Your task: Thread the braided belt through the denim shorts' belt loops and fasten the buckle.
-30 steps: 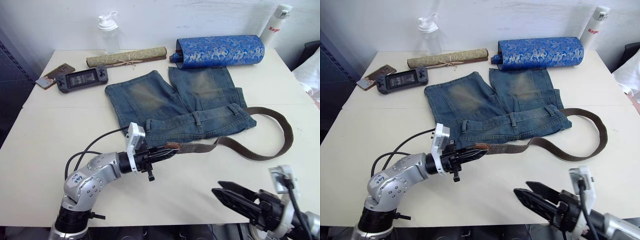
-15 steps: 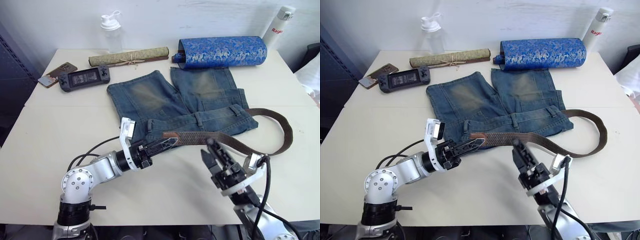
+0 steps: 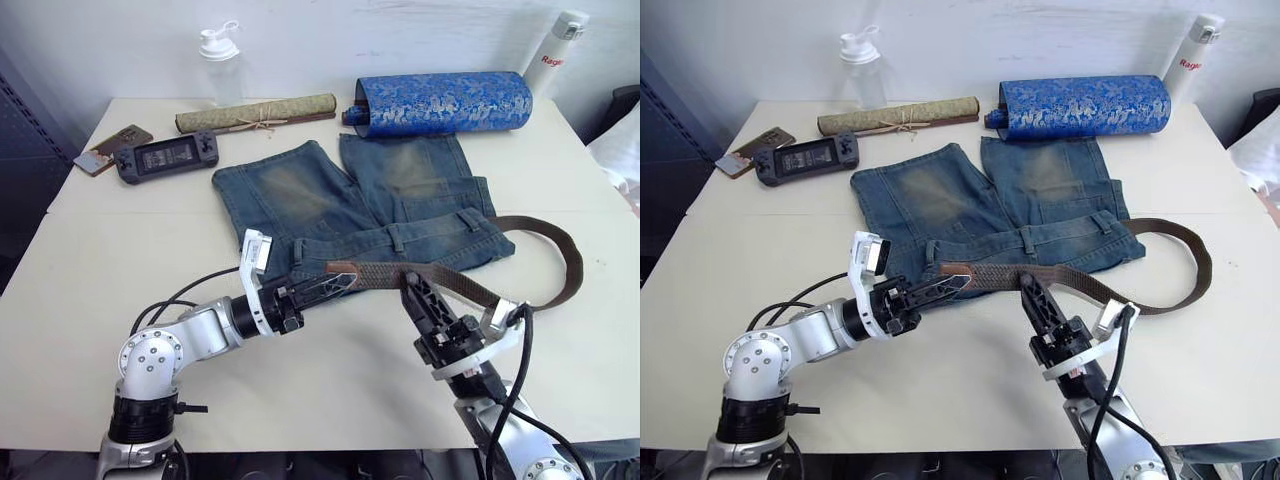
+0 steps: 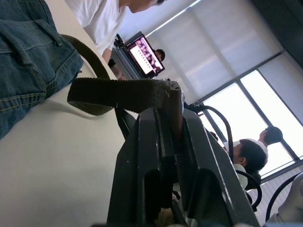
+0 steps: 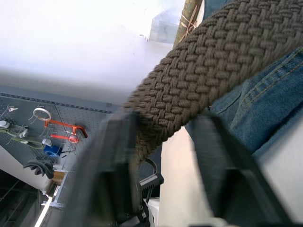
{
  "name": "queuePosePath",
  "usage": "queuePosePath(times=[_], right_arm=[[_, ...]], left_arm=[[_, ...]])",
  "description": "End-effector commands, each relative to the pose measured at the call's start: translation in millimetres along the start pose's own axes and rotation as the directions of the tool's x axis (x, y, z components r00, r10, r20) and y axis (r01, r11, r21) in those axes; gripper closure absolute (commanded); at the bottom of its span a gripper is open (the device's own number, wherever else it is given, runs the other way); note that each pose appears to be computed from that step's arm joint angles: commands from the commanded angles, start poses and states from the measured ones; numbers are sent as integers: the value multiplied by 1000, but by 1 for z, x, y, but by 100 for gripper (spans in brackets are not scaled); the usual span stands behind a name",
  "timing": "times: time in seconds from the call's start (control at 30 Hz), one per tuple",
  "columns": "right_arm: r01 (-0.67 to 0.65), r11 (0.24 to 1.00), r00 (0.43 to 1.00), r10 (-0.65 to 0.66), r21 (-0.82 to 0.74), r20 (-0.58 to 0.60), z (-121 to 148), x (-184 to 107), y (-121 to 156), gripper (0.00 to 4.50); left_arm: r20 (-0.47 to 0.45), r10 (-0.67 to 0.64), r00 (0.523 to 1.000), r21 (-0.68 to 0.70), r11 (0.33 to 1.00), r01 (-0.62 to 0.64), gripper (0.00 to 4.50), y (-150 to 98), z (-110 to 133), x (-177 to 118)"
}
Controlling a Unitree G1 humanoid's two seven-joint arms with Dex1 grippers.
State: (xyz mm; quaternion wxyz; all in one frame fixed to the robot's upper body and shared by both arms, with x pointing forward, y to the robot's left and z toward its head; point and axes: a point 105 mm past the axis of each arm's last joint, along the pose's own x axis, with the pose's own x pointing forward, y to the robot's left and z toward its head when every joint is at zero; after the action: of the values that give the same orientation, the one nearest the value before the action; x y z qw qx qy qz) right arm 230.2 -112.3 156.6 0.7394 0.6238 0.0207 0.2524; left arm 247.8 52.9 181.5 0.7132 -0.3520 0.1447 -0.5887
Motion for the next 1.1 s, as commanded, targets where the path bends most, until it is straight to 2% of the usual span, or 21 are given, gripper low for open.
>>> queuePosePath(times=[0.03,0.13,0.27,0.33,0.37,0.53,0.57,0.6,0.67,0.7,0.87,0.9,0.93,1.0,1.03,1.07,1.1], right_arm=[[-43,999,999,43,-8,31,5,2,8,441],[-63,998,997,63,-7,39,6,2,11,447],[-115,993,987,114,-3,111,17,-3,21,447],[-128,992,981,128,-11,147,25,-6,26,450],[-128,992,978,128,-16,164,29,-7,28,450],[-105,993,949,118,-61,292,60,-15,30,450],[-93,993,942,112,-76,316,67,-17,30,450],[-89,991,931,118,-99,345,77,-19,32,450],[-90,987,916,135,-134,378,93,-22,38,450],[-83,982,905,145,-168,399,104,-25,42,450],[-69,968,875,174,-240,451,133,-34,58,450],[-70,966,872,181,-249,454,136,-35,60,450],[-66,962,870,185,-263,457,139,-37,63,450],[-63,957,868,193,-283,458,142,-39,67,450],[-63,955,867,196,-290,458,143,-39,69,450],[-61,953,868,198,-298,456,144,-40,70,450],[-59,951,868,199,-302,455,144,-40,71,450]], left_arm=[[-11,-43,999,13,999,44,450,-7,-2,1],[-27,-41,999,15,999,42,450,-6,-6,-1],[-60,-23,998,56,998,26,450,-3,-13,0],[-65,27,998,132,991,-18,357,6,-13,3],[-69,16,997,151,988,-5,334,6,-13,4],[-67,58,996,331,943,-33,110,12,-6,13],[-67,68,995,364,931,-39,110,14,-5,13],[-84,105,991,448,892,-56,110,20,-5,16],[-133,195,972,645,762,-65,110,35,-11,21],[-144,267,953,759,648,-67,110,48,-13,27],[-187,391,901,954,292,71,110,80,-18,51],[-197,411,890,962,256,95,110,85,-19,52],[-184,450,874,976,187,109,110,93,-16,53],[-191,492,849,980,145,136,110,104,-15,51],[-159,514,843,987,98,127,110,110,-11,49],[-163,523,836,987,78,143,159,113,-11,46],[-156,534,831,987,53,151,180,116,-11,43]])
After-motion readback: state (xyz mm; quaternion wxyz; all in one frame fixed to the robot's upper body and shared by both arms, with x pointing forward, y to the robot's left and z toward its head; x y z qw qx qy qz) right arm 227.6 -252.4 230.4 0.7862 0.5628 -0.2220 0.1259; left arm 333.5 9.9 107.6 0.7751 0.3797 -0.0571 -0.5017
